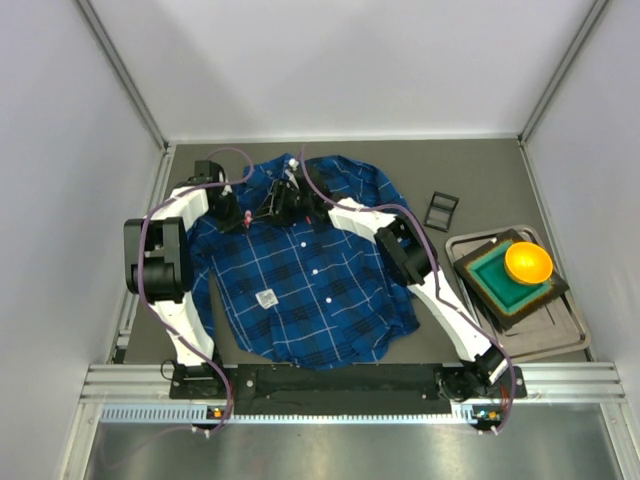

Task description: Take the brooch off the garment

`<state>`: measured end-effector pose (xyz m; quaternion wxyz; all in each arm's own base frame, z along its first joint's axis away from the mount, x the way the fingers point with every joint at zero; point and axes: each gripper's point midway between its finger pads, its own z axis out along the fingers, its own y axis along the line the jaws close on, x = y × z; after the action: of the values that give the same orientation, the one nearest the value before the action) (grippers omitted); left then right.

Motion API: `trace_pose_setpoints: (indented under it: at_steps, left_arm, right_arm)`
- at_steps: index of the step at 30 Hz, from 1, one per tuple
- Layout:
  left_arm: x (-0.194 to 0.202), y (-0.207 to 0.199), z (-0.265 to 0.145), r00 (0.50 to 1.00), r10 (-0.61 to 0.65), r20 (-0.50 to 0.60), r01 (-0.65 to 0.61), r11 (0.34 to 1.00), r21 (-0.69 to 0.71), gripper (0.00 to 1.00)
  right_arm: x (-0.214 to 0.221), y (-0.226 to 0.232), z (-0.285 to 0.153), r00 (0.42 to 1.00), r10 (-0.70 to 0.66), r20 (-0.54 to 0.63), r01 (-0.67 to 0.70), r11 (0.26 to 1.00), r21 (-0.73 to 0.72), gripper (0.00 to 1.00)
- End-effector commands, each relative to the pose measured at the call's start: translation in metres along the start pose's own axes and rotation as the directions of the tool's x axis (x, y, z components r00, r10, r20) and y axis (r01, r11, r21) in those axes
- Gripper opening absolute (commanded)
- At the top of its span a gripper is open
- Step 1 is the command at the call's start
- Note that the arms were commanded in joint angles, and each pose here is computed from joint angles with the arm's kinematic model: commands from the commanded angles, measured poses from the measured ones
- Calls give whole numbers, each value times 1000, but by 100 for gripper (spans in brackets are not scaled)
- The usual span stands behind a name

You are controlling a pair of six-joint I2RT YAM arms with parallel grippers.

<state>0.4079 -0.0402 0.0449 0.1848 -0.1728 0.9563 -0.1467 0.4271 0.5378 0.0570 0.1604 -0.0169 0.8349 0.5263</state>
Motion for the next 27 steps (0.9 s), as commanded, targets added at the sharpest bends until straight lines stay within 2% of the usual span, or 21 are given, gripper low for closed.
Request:
trace_pose_setpoints:
  at_steps: [1, 3, 9, 12, 13, 17, 21, 27]
  left_arm:
    - [-11, -1, -12, 997, 48, 57, -48, 999, -3, 0]
    - [-15, -1, -14, 996, 63, 64, -63, 998, -9, 0]
    - [-18, 2, -13, 993, 98, 65, -92, 993, -80, 0]
    - [-20, -2, -13, 987, 137, 90, -123, 983, -139, 11]
    - [-21, -2, -13, 984, 148, 99, -131, 978, -160, 23]
    - [-28, -12, -13, 961, 233, 151, -193, 951, -240, 37]
    - [-33, -23, -7, 934, 306, 185, -243, 923, -299, 44]
    - [-39, -17, -6, 897, 381, 225, -273, 877, -395, 50]
  right_arm:
    - [-26, 55, -21, 990, -127, 62, 133, 986, -99, 49]
    - [-26, 50, -20, 980, -188, 69, 194, 976, -102, 40]
    - [-25, 38, -21, 969, -238, 65, 242, 968, -71, 39]
    - [-28, 39, -28, 962, -264, 74, 268, 962, -49, 39]
    - [-28, 41, -31, 960, -270, 79, 274, 961, -46, 39]
    - [-38, 45, -45, 955, -281, 94, 286, 957, -46, 39]
    - [-43, 44, -58, 952, -287, 105, 293, 955, -40, 39]
    - [-41, 52, -63, 948, -297, 110, 306, 949, -73, 39]
